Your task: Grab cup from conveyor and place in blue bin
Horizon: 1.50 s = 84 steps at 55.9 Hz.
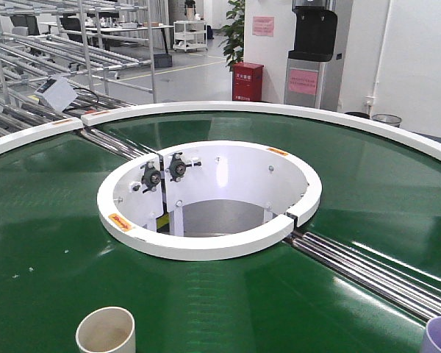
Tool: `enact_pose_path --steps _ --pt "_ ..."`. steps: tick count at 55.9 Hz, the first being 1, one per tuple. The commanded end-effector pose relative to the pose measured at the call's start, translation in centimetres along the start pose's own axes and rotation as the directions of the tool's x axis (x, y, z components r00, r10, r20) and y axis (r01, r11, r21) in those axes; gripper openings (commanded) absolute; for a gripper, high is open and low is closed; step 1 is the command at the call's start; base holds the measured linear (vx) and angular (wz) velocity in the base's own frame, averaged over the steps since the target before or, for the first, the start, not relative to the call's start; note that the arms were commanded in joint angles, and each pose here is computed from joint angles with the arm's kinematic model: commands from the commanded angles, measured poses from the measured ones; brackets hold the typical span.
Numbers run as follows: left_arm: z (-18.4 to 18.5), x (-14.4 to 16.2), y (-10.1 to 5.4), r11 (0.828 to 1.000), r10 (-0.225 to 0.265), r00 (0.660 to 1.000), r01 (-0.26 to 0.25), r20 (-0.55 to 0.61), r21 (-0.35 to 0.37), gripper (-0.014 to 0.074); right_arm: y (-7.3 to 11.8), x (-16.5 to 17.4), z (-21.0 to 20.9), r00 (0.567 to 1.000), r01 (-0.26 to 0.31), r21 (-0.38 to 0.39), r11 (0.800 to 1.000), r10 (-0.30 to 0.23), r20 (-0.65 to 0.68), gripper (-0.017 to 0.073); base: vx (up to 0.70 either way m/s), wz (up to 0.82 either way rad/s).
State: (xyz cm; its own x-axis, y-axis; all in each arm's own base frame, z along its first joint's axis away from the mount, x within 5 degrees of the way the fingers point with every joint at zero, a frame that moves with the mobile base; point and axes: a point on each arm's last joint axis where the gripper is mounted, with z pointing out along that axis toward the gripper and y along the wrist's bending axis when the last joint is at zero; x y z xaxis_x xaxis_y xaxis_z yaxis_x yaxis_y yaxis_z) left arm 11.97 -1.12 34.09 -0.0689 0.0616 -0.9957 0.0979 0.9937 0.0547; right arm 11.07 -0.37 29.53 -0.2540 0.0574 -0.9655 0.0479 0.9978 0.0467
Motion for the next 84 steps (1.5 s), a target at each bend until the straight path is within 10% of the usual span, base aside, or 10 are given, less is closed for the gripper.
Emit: enact_pose_path --steps 1,23,37,54,84 --pt "0.8 -1.3 0.1 1.0 -0.003 0.998 0.003 0.066 -0.005 0.0302 0.0 -1.8 0.3 0.994 0.004 0.0 1.0 -0.004 0.105 0.0118 0.0 0.0" --pt "4.7 1.6 -0.1 0.998 -0.064 0.973 0.067 -0.221 0.004 0.043 0.0 -1.6 0.7 0.997 0.004 0.002 1.0 -0.004 0.073 0.0472 0.0 0.0" --pt "9.2 0.3 -0.9 0.99 -0.072 0.879 0.121 -0.472 0.074 0.043 0.0 -1.6 0.7 0.997 0.005 0.002 1.0 -0.005 0.072 0.0479 0.0 0.0" --pt "16.7 1.2 -3.8 0.949 0.044 0.817 0.145 -0.575 0.279 0.043 0.0 -1.5 0.7 0.998 0.005 0.003 1.0 -0.006 0.065 0.0479 0.0 0.0" --pt "24.0 3.9 -4.7 0.947 0.099 0.755 0.127 -0.648 0.294 0.043 -0.1 -0.8 0.7 1.0 0.005 0.009 1.0 -0.005 -0.014 0.0479 0.0 0.0"
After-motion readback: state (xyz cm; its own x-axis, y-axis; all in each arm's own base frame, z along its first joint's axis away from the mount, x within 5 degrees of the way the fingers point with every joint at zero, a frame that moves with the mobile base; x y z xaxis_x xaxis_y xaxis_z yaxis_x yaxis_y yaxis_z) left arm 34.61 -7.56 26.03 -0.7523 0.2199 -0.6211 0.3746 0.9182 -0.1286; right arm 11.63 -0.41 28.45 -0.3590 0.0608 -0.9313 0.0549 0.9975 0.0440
